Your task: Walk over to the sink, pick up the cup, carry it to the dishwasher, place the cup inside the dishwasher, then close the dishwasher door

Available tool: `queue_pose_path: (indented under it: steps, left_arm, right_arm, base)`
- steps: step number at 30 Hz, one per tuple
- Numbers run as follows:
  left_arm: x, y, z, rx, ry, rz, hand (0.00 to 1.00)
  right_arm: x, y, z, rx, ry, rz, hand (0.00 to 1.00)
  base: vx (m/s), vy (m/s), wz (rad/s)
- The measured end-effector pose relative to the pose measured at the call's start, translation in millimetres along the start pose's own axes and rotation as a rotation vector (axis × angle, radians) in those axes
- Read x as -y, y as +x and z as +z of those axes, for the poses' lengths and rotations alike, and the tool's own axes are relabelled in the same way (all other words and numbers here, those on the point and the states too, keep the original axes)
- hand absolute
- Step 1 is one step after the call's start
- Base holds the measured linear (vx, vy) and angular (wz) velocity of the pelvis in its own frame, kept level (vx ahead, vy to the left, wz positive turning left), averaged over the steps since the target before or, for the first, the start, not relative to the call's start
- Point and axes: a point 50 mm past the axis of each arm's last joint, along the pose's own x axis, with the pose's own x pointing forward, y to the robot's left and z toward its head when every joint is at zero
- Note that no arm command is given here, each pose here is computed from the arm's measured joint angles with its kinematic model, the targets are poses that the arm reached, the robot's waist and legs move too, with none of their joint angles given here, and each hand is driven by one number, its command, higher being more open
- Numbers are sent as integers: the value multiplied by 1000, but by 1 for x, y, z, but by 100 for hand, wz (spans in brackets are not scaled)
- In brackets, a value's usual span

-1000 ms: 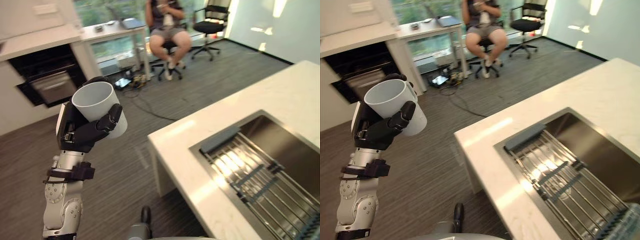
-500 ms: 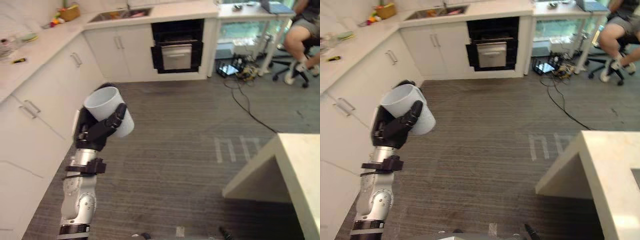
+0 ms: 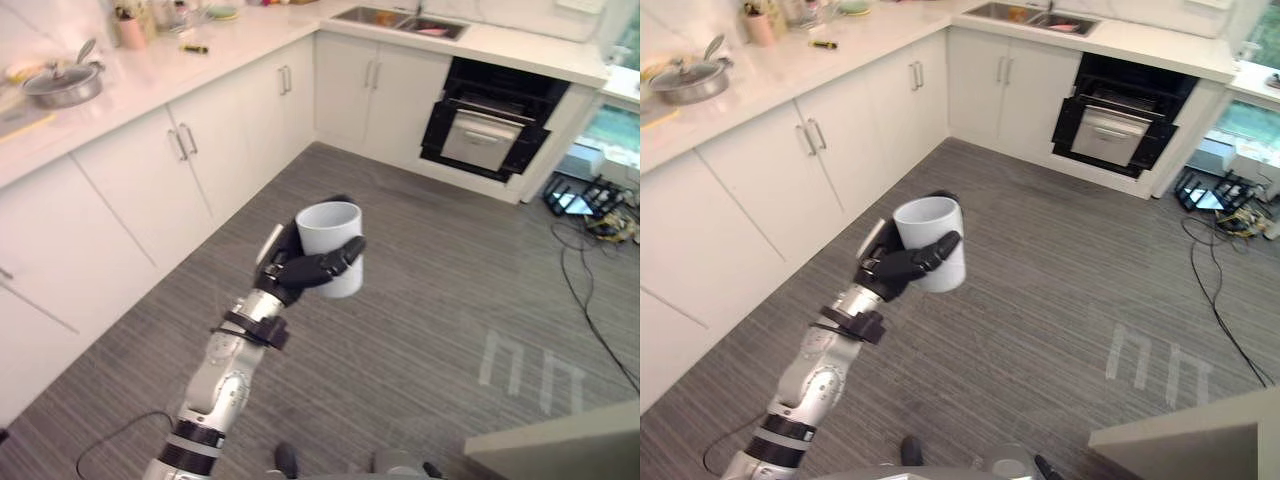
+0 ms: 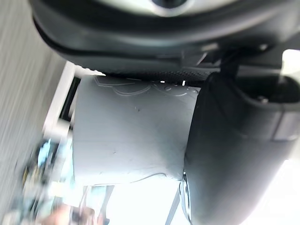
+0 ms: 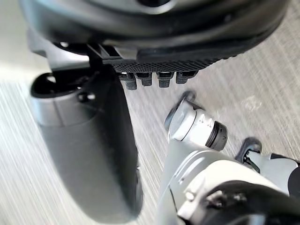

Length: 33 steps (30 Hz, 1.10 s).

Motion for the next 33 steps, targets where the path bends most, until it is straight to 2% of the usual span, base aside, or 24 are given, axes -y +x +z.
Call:
queue_pose_path:
  steps: [5, 11, 17, 23, 31, 32, 33]
  left_arm:
    - [-11, -5, -3, -44, 95, 57, 0]
    - [-21, -8, -9, -105, 229, 75, 0]
    - [-22, -9, 0, -23, 314, 113, 0]
    - [-14, -4, 7, 101, 330, 237, 0]
    - [4, -1, 28, 317, 427, 369, 0]
    - [-14, -14, 20, 309, 401, 563, 0]
    - [-15, -15, 19, 308, 401, 564, 0]
  right_arm:
    - [-42, 8, 19, 6, -37, 156, 100]
    - [-55, 9, 22, -3, 1, 197, 100]
    - [-57, 9, 21, -11, 32, 202, 100]
    - [-51, 6, 11, -16, 92, 185, 100]
    - [-26, -3, -15, -118, 81, 117, 100]
    - [-20, 2, -7, -136, -78, 93, 100]
    - [-19, 2, -7, -136, -78, 93, 100]
  base:
    - [153, -32, -38]
    - [127, -39, -34]
    - [-34, -47, -45]
    - [-156, -43, -55]
    - [-24, -24, -48]
    - [16, -2, -5]
    - [0, 0, 0]
